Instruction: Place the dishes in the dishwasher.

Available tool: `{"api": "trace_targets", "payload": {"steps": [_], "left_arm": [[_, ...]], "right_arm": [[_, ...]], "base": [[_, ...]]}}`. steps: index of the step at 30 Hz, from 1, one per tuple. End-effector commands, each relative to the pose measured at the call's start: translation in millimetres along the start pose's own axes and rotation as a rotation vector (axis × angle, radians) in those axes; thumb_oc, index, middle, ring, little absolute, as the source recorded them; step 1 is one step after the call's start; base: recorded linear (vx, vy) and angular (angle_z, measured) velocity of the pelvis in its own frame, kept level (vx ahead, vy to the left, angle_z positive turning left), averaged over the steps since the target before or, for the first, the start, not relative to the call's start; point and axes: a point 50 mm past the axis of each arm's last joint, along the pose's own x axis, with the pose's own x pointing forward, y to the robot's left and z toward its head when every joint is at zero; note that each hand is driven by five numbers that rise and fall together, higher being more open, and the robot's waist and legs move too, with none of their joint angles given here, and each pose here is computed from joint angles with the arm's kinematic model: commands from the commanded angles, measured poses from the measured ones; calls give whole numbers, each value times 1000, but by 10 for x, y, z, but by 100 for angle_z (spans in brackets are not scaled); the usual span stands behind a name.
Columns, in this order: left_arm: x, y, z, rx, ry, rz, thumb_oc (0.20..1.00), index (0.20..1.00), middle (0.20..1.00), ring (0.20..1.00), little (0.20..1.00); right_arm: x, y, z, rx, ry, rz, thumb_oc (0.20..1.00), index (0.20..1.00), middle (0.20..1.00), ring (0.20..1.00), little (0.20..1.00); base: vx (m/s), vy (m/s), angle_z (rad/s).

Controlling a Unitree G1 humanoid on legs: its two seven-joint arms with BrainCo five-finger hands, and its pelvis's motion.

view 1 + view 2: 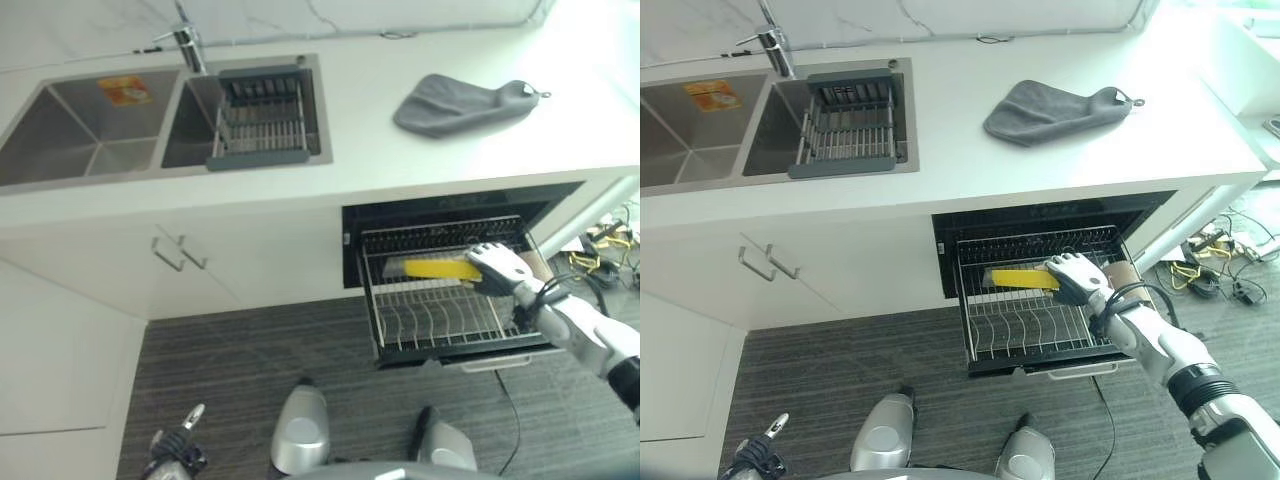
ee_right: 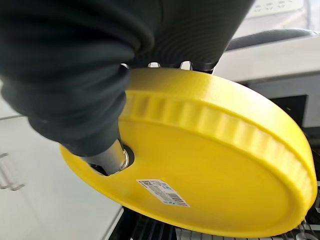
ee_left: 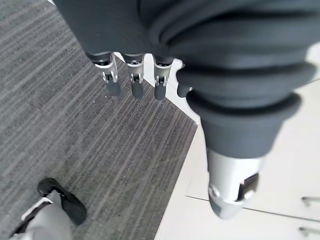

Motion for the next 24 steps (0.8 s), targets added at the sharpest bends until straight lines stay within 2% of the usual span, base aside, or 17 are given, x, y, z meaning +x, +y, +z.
{"api": "trace_targets", "payload": {"steps": [1, 9, 15, 24], "left_arm": [[-3, 167, 80, 72, -20, 21, 1000, 1000, 1000, 1000, 1000], [-13, 123, 100, 89, -24, -21, 1000, 1000, 1000, 1000, 1000], [9, -4, 275, 56, -62, -79, 1000, 1000, 1000, 1000, 1000], [-20, -293, 597, 4, -162, -214, 1000, 1000, 1000, 1000, 1000]], "right_arm": [[184, -320, 5, -14, 9, -151, 200, 200, 200, 200, 200], [244, -232, -209, -7, 137, -111, 200, 200, 200, 200, 200], [343, -493, -355, -55, 205, -177, 200, 200, 200, 200, 200], [467, -1113, -555, -183, 303, -283, 200, 200, 200, 200, 200]], "base": [[80, -20, 25], [12, 0, 9], [-150, 0, -1], [-122, 15, -3]]}}
